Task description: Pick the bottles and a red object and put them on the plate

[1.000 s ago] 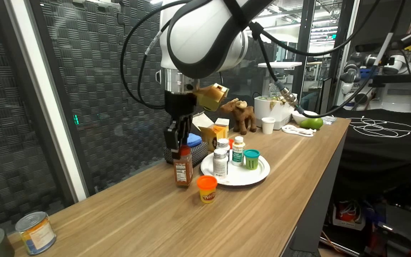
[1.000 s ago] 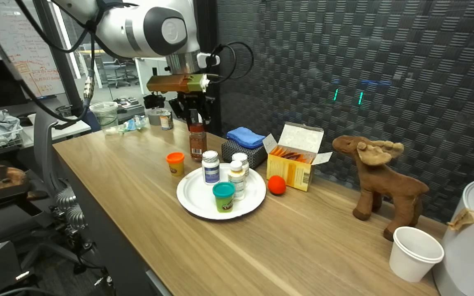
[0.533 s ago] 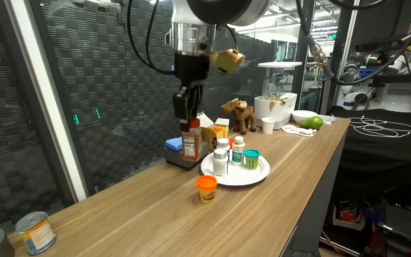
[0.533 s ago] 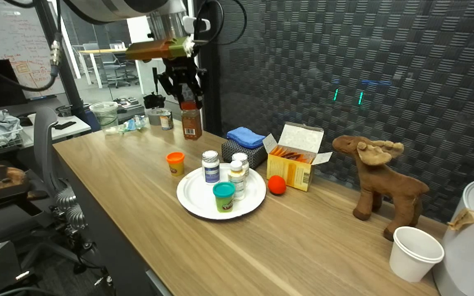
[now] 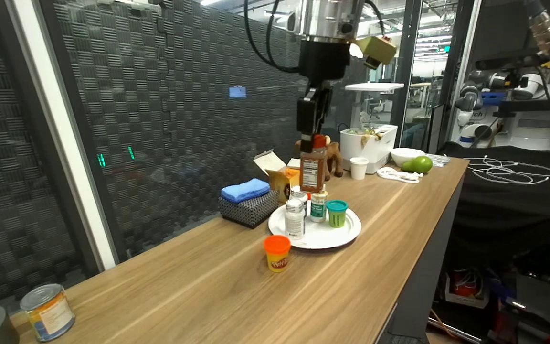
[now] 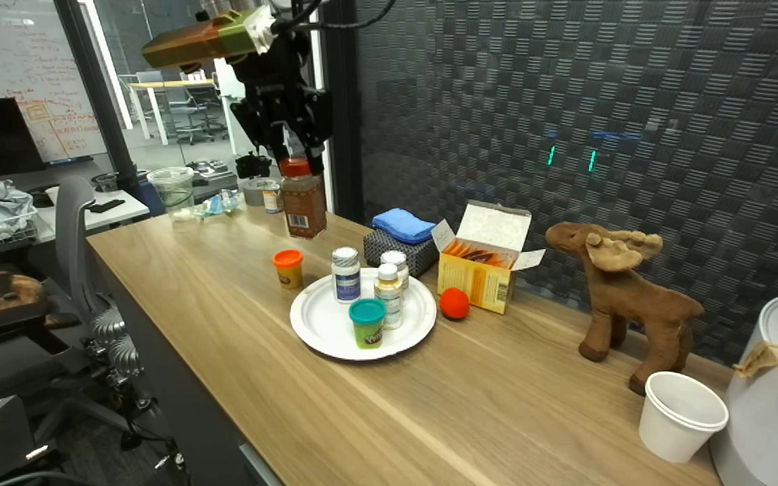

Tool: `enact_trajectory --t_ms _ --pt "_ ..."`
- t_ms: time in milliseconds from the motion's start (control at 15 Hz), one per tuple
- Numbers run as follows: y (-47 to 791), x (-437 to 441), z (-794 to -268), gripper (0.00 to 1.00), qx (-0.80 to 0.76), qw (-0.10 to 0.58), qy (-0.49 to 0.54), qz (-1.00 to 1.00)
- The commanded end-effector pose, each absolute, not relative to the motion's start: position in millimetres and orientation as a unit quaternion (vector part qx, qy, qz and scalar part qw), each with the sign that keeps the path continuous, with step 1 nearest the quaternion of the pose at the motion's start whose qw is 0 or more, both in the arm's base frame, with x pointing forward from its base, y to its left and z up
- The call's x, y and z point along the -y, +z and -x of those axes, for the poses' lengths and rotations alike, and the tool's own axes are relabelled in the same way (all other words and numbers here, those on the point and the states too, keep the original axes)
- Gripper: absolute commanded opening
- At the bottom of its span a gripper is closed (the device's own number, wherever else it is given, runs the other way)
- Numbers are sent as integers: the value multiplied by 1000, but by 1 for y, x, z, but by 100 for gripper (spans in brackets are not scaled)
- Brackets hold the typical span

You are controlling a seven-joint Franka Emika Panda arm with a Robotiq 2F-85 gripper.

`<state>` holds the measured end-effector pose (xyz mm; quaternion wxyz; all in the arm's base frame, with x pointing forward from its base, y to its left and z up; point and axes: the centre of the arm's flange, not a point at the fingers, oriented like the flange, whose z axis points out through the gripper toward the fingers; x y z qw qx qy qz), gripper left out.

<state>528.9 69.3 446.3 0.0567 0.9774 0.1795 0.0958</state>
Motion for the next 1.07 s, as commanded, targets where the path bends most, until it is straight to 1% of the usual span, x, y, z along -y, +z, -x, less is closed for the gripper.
enact_trajectory --t_ms 0,400,1000 --pt "448 -31 -491 25 -149 51 110 -981" --pt "406 1 -489 25 -133 42 80 -987" --pt "365 -9 -504 25 -140 5 57 -988"
